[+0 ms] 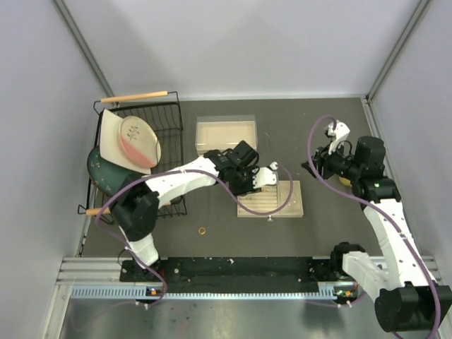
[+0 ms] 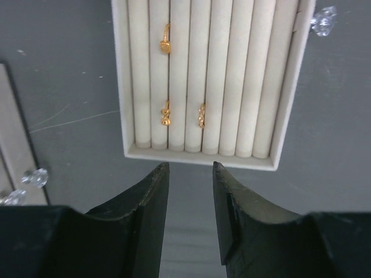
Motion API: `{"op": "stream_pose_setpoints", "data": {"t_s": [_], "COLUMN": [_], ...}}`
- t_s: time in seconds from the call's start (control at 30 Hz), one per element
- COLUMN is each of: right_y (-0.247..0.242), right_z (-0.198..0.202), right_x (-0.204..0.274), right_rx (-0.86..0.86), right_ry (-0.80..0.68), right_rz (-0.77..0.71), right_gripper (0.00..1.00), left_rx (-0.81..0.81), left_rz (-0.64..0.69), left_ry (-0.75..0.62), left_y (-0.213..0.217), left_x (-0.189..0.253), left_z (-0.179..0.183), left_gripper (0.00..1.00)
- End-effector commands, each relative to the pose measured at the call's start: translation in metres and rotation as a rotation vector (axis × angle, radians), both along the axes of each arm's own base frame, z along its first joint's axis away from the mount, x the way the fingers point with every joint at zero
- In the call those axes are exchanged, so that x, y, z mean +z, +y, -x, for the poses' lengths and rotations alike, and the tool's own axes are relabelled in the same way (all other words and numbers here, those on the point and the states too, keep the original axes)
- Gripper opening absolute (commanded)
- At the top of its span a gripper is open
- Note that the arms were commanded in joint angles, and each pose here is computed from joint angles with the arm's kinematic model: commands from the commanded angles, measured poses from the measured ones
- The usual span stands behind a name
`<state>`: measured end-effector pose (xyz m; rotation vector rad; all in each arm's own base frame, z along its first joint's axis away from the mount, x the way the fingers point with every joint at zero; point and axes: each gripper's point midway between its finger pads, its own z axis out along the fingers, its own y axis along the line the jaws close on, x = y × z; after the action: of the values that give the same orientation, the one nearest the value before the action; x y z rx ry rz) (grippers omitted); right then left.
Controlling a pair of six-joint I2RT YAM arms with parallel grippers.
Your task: Organize the mixed jewelry
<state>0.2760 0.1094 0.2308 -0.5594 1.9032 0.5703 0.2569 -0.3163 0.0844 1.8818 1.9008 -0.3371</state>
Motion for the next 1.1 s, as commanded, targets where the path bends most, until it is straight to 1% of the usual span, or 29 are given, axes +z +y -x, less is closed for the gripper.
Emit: {"op": "stream_pose_setpoints", "data": {"t_s": [0.0, 0.07, 0.23, 0.4, 0.5, 0.57, 0.77, 1.07], "right_y": [-0.002, -0.002, -0.001, -0.001, -0.001, 0.000, 0.000, 0.001], "right_z": [-0.001, -0.001, -0.001, -0.001, -0.001, -0.001, -0.001, -0.001], "right_x": [0.005, 0.005, 0.003, 0.000, 0.000, -0.001, -0.004, -0.007], "right_rx": [0.005, 0.008, 0.016, 0.014, 0.017, 0.020, 0.024, 0.036], "right_ry": [-0.029, -0.027, -0.020, -0.015, -0.013, -0.008, 0.000, 0.010], "right_rz": [-0.004, -0.006, -0.004, 0.000, 0.000, -0.001, -0.002, 0.000], "right_gripper": [0.42, 0.42, 0.44, 0.45, 0.45, 0.45, 0.45, 0.45], "left_rx": [-0.002, 0.002, 0.014, 0.111, 0.166, 0.196, 0.215, 0.217], "left_rz": [0.062, 0.043, -0.039, -0.128, -0.156, -0.176, -0.208, -0.196], "left_ry": [-0.028, -0.036, -0.024, -0.015, -0.014, -0.001, 0.041, 0.115], "left_y": [0.012, 0.023, 0.067, 0.105, 0.117, 0.125, 0.136, 0.141], "left_x": [0.039, 0.039, 0.021, -0.006, -0.015, -0.023, -0.042, -0.052], "left_z": [0.015, 0.020, 0.043, 0.056, 0.060, 0.064, 0.076, 0.091], "left_gripper": [0.42, 0.42, 0.42, 0.41, 0.40, 0.39, 0.38, 0.38]}}
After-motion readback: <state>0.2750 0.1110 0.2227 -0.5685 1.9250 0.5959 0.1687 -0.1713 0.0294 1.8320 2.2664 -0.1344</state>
